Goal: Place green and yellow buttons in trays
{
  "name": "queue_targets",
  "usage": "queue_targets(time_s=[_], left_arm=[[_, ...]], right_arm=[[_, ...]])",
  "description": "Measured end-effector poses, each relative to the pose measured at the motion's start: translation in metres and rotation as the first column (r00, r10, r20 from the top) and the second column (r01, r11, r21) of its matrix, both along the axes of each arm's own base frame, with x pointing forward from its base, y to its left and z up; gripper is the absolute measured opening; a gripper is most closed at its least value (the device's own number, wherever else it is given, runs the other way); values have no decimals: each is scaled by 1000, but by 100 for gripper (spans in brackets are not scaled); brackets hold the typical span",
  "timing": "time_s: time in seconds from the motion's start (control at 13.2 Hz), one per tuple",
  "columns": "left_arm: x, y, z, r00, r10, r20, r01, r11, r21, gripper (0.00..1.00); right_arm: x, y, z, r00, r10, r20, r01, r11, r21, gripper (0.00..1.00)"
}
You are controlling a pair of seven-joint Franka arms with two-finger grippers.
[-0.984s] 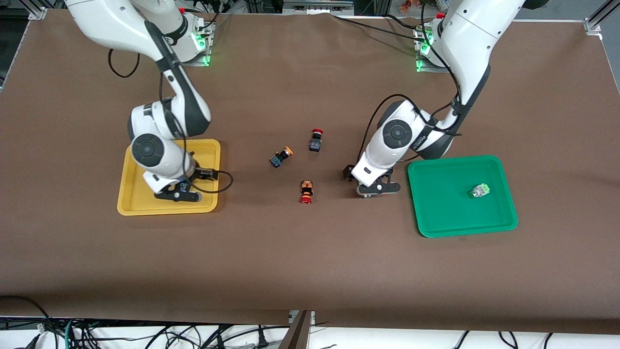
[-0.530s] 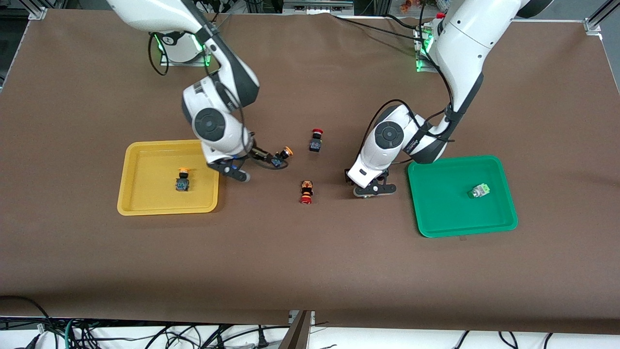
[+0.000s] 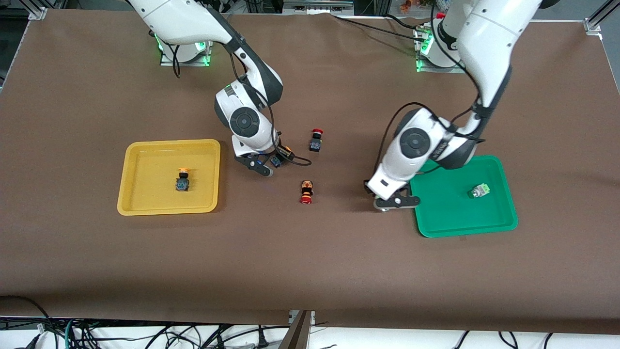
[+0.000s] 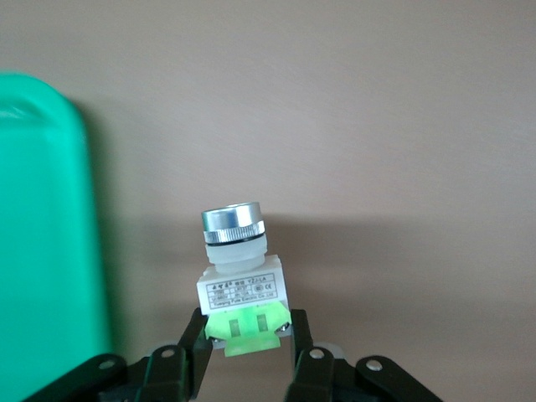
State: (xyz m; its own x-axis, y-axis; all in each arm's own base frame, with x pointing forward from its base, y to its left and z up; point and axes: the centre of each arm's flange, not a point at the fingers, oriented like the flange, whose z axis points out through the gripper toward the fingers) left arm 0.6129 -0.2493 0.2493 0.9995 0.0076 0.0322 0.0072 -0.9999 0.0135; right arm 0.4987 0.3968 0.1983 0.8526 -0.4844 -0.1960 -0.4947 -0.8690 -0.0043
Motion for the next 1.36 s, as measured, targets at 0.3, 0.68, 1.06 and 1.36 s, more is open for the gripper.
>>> queue_targets(time_s=[0.3, 0.68, 1.06, 1.36], left_arm=[[3, 121, -11, 984, -161, -71, 164, 985, 52, 42], [-26, 200, -55, 973, -206, -102, 209, 978, 11, 42], [-16, 192, -10, 981, -183, -56, 183, 983, -6, 91], [9, 178, 123, 988, -108, -110, 102, 993, -59, 100]], right_arm=[[-6, 2, -18, 1000, 1, 9, -1, 1000, 7, 74], [2, -3, -9, 1000, 0, 24, 0, 1000, 6, 39], [59, -88, 55, 982, 187, 6, -186, 980, -63, 39], [102, -199, 58, 932, 361, -1, -360, 929, -82, 39]])
